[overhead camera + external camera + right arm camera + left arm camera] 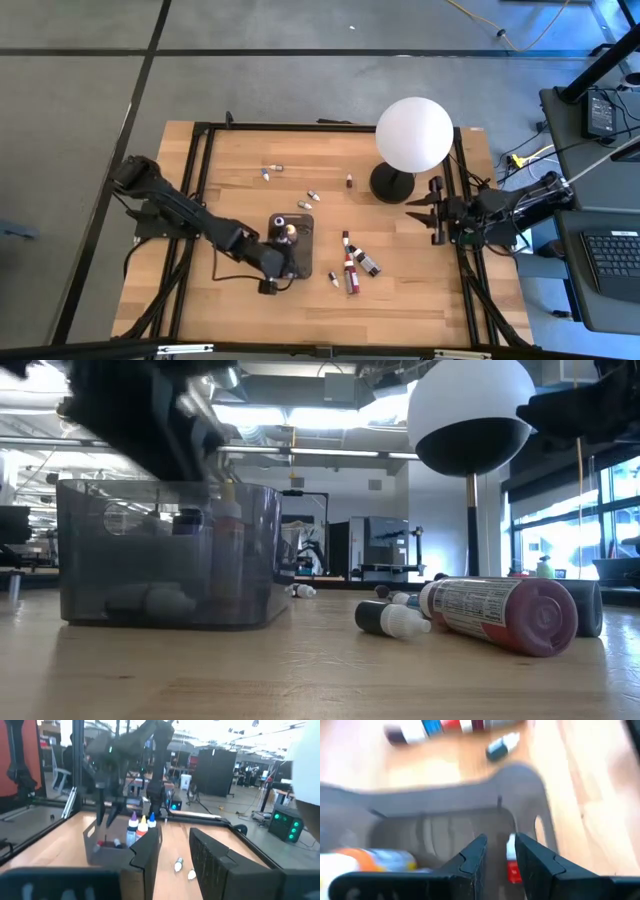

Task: Pick & Place food coloring
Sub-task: Put the large black food coloring bottle into the black bin

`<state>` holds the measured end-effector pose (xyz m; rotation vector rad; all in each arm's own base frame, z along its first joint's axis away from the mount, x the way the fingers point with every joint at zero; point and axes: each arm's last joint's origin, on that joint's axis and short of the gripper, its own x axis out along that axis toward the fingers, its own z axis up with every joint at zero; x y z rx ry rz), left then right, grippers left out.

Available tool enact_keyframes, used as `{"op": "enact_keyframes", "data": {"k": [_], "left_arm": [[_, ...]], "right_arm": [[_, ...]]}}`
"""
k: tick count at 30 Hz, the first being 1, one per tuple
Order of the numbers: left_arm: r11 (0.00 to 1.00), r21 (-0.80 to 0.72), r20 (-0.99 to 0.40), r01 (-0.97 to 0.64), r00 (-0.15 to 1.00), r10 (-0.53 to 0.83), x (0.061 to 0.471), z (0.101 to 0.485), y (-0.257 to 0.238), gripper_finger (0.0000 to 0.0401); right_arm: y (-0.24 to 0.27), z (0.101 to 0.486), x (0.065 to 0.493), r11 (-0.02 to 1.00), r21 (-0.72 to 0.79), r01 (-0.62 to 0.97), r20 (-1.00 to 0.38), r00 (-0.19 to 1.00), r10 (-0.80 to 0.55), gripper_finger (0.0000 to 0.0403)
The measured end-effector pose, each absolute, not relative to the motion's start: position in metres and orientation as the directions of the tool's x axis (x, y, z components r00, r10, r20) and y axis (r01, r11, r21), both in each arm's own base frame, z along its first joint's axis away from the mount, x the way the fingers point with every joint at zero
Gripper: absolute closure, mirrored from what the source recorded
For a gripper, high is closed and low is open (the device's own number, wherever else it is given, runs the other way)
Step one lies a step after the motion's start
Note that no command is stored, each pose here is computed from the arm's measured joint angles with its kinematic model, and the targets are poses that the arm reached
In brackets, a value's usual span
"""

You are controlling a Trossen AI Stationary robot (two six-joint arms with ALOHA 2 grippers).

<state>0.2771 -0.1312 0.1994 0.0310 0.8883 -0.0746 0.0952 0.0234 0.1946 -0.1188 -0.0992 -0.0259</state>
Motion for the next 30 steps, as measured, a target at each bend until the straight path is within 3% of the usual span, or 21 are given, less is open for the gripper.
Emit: {"op": "enact_keyframes", "data": {"k": [6, 11, 15, 23, 30], "left_arm": [[0.985, 0.102, -0.697, 0.137, 0.716, -0.028, 0.262, 0.236, -0.122, 0.0303], [0.991, 0.131, -0.564, 0.013, 0.823, 0.064, 0.243, 0.274, -0.108, 0.0303], [0.991, 0.122, -0.469, 0.045, 0.883, 0.018, 0.217, 0.290, -0.094, 0.0305], [0.999, 0.035, -0.182, 0.036, 0.983, -0.029, 0.168, 0.268, -0.063, 0.0307], [0.999, -0.031, -0.039, 0.016, 0.999, -0.018, 0.149, 0.238, -0.050, 0.0308]], "right_arm": [[0.028, 0.203, 0.109, 0.995, -0.100, 0.025, -0.009, 1.000, -0.026, 0.0289], [0.036, 0.216, 0.130, 0.997, -0.071, 0.028, -0.113, 0.993, -0.036, 0.0289], [0.046, 0.223, 0.156, 0.996, -0.085, -0.007, -0.227, 0.974, -0.012, 0.0289], [0.066, 0.235, 0.212, 0.997, -0.005, 0.071, -0.563, 0.824, -0.062, 0.0289], [0.082, 0.238, 0.254, 0.994, 0.046, 0.100, -0.690, 0.723, -0.041, 0.0289]]}}
